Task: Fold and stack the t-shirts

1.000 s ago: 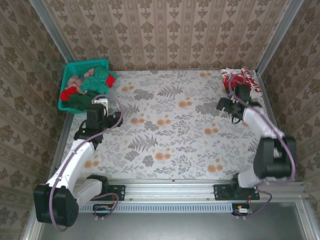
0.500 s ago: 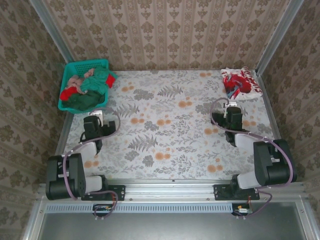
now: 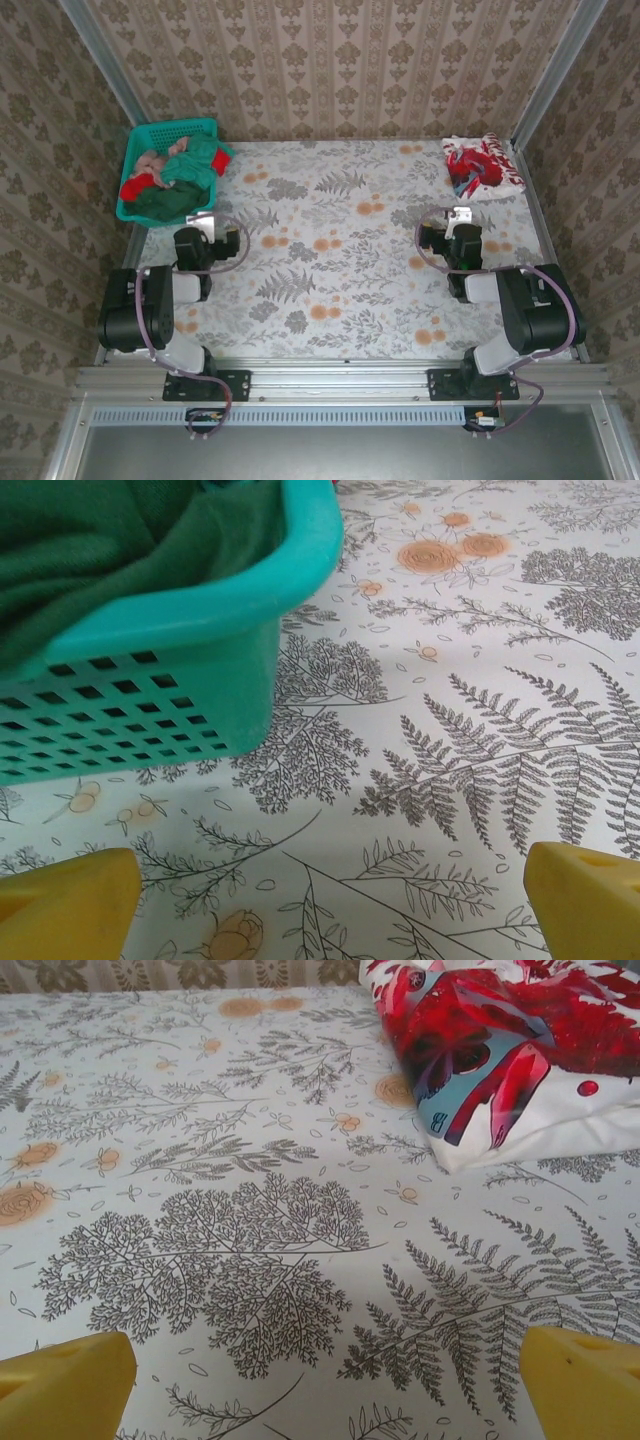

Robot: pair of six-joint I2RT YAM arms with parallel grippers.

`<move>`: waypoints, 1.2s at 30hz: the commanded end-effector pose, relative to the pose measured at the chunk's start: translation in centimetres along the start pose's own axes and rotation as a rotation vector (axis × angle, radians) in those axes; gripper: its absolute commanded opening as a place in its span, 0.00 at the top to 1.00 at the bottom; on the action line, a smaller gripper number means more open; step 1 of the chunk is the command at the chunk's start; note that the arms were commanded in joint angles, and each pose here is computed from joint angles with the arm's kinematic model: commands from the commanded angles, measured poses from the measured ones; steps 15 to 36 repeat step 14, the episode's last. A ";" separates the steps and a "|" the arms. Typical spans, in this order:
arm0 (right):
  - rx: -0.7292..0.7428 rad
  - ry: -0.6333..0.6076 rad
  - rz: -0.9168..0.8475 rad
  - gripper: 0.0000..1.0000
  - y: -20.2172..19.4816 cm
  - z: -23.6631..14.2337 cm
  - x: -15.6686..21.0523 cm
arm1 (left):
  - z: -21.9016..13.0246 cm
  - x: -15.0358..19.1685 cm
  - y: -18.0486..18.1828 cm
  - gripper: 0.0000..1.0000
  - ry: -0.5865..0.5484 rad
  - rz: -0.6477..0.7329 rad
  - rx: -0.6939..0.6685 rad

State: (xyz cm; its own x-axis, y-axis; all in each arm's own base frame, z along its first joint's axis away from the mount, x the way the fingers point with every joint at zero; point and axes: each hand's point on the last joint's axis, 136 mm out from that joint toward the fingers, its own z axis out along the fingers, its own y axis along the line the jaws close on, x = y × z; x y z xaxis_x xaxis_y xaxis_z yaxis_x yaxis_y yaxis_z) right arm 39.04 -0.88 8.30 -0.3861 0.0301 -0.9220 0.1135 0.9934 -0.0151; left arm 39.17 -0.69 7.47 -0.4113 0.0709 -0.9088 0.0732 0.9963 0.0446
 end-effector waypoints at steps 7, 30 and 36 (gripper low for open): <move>0.014 -0.053 0.008 0.00 -0.3 0.2 -1.7 | -0.1 -2.1 0.1 0.00 -0.069 0.030 -0.009; -0.005 -0.055 0.013 0.00 -0.2 0.1 -1.8 | -0.1 -2.1 0.1 0.00 -0.069 0.029 -0.009; -0.005 -0.055 0.013 0.00 -0.2 0.1 -1.8 | -0.1 -2.1 0.1 0.00 -0.069 0.029 -0.009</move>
